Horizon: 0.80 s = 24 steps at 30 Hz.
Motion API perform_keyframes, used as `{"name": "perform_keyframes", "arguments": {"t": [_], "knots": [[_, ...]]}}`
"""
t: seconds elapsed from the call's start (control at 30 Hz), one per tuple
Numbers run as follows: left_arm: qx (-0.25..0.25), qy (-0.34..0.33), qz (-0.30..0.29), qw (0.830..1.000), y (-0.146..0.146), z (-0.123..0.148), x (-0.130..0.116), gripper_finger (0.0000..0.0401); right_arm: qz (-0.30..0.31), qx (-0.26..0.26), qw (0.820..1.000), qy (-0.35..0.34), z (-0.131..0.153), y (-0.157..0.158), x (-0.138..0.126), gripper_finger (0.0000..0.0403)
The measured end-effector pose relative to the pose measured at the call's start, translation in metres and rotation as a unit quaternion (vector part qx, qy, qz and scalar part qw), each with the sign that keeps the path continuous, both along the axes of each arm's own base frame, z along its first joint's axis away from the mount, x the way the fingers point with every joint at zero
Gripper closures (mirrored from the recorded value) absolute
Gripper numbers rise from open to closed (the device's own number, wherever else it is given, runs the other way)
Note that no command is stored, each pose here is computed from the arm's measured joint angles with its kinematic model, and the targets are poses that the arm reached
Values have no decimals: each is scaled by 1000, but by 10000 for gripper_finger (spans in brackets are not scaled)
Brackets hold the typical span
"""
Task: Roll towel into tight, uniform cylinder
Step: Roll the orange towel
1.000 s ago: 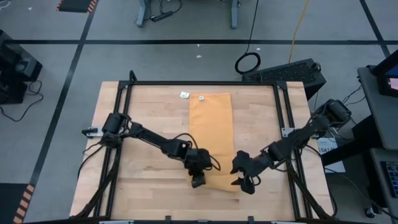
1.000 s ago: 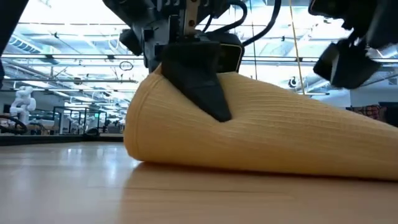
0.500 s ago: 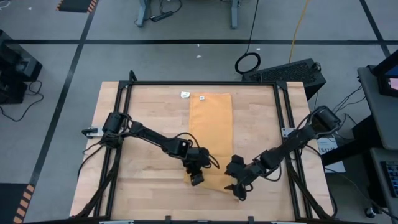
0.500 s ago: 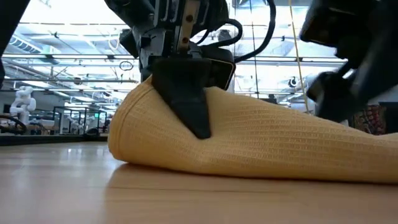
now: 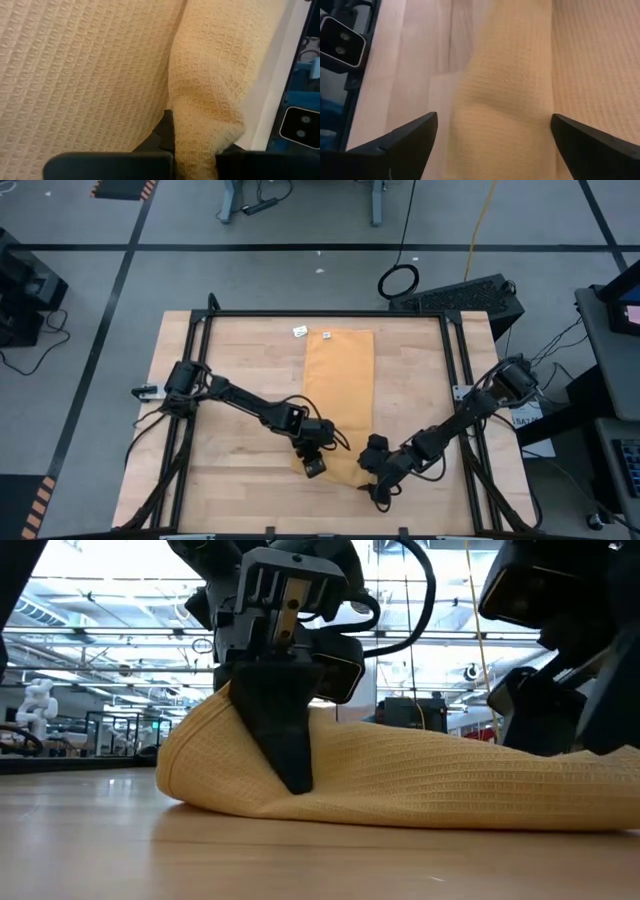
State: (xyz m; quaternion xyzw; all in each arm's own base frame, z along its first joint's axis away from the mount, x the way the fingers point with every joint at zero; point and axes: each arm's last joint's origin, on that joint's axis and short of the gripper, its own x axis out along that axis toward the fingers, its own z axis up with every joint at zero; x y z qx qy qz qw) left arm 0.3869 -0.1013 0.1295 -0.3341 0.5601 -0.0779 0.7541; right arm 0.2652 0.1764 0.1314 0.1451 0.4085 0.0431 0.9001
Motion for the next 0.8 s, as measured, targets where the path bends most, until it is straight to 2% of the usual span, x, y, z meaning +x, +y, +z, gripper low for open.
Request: {"name": "perform_keyframes", "arguments": {"t": [0.33,0.43,0.6,0.7,0.8], "knots": [[-16,13,20,1000,-2,0,0,370,0,-14,1000,13,-13,7,10,26],[-15,10,14,1000,-5,1,-1,369,-6,-21,1000,9,-13,8,13,43],[-32,-5,-22,999,-11,8,-3,353,-15,-11,1000,18,-14,6,14,137],[-54,-13,-60,997,-14,23,-9,312,-8,-1,1000,24,-14,7,13,204],[-41,8,-71,997,-11,36,-20,255,-11,9,999,29,-14,7,13,262]]}}
